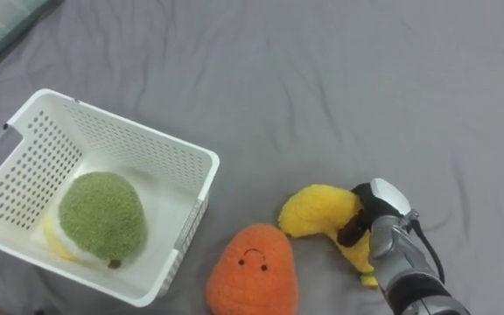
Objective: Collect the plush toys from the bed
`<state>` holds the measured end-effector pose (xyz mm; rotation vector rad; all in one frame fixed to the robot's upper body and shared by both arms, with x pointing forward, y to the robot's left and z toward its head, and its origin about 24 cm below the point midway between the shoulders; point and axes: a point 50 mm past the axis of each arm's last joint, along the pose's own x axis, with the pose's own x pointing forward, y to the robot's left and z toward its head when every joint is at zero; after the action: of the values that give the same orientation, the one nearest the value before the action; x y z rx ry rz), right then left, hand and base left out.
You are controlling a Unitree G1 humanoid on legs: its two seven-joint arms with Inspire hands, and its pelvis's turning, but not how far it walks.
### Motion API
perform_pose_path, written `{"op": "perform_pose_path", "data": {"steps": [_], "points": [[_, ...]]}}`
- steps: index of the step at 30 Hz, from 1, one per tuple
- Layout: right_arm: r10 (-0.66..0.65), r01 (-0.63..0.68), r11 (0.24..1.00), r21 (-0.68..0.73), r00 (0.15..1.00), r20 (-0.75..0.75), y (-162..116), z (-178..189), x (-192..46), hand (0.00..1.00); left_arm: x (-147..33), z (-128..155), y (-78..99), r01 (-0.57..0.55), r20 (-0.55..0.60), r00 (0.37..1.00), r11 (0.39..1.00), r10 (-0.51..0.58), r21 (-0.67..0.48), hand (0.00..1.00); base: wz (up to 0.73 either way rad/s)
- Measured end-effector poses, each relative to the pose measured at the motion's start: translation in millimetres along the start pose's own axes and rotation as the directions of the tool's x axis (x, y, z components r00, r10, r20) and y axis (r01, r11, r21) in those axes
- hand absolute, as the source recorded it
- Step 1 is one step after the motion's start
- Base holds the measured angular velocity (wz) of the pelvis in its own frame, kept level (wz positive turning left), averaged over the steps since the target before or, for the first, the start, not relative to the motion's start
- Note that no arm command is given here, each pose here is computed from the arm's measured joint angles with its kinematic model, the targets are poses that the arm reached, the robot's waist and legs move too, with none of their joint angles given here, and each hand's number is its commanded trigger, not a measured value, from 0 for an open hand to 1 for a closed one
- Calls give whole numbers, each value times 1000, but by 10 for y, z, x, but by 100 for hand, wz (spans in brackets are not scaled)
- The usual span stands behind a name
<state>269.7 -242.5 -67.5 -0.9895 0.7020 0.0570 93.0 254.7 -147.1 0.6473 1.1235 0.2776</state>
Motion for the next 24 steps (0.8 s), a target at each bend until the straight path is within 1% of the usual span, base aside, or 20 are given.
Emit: {"op": "perform_pose_path", "data": {"steps": [4,14,24], "points": [[27,-27,999,-23,1000,-14,36,-37,-4,100,-4,-17,-3,1,-3,1000,1000,-1,1,0,1],[26,-26,999,-22,1000,0,36,-30,-5,100,-6,-11,-2,-1,3,1000,1000,1,-1,0,1],[26,-26,999,-21,1000,6,47,-42,-11,100,-26,-90,-20,10,-15,1000,1000,-10,6,0,0]]}}
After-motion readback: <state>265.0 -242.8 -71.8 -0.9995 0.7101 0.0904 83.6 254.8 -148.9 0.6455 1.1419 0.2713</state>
